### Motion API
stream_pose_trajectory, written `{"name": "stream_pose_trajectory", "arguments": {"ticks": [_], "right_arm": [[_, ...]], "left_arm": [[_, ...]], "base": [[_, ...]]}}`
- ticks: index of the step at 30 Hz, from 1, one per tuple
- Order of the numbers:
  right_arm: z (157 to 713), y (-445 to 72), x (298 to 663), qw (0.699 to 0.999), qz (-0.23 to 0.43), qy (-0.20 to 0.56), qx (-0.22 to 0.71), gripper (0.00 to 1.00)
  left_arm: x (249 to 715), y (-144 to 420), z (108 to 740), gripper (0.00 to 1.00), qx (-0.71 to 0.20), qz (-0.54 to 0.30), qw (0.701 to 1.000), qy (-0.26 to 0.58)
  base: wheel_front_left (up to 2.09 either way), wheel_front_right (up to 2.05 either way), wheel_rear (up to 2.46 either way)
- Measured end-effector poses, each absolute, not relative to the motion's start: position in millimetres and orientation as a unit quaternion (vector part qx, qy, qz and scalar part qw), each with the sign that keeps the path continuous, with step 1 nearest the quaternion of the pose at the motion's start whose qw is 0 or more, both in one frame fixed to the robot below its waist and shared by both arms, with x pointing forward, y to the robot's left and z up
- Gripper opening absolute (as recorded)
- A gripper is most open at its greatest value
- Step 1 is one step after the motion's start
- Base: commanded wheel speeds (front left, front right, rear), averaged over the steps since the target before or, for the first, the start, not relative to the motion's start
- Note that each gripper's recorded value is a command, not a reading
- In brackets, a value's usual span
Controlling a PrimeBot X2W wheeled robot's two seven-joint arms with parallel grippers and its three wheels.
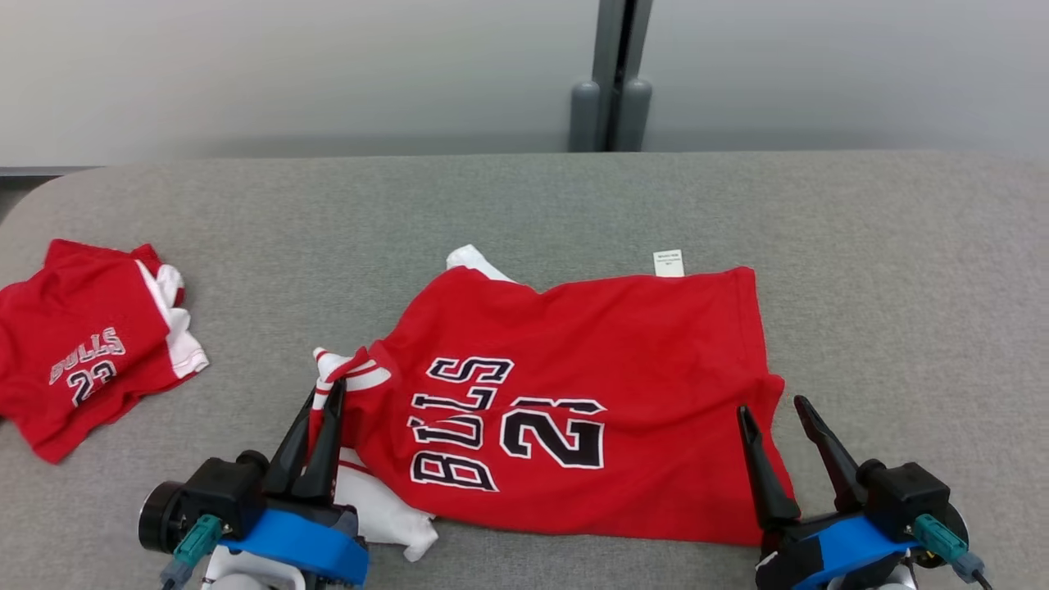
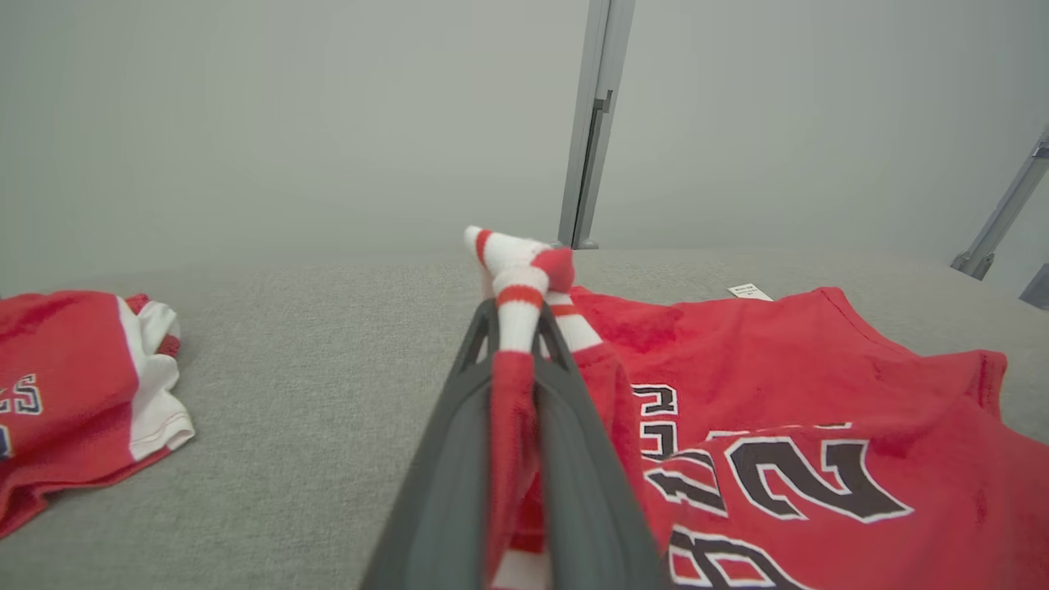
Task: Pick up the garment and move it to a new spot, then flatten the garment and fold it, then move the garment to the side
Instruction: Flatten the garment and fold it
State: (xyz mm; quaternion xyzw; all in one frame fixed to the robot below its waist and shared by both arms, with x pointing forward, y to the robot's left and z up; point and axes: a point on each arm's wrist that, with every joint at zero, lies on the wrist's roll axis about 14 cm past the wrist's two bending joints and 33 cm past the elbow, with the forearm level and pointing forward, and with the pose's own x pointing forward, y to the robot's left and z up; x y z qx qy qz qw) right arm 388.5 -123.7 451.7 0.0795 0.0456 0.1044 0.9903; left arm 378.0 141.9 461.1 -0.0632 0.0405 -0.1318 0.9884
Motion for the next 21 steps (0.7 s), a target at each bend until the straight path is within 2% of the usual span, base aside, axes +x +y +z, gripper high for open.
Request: {"name": "stream_pose_trajectory", "arguments": {"ticks": [8, 21], "right_arm": [[443, -152, 392, 0.994, 0.064, 0.054, 0.071, 1.00], [432, -171, 401, 0.995, 0.036, 0.066, 0.065, 1.00]], "left_arm": [[420, 123, 451, 0.00, -0.051, -0.161, 0.984, 0.051], [472, 106, 421, 0.00, -0.034, -0.192, 0.977, 0.089]], "base": [[0.00, 0.00, 0.00], [0.00, 0.00, 0.00]]}}
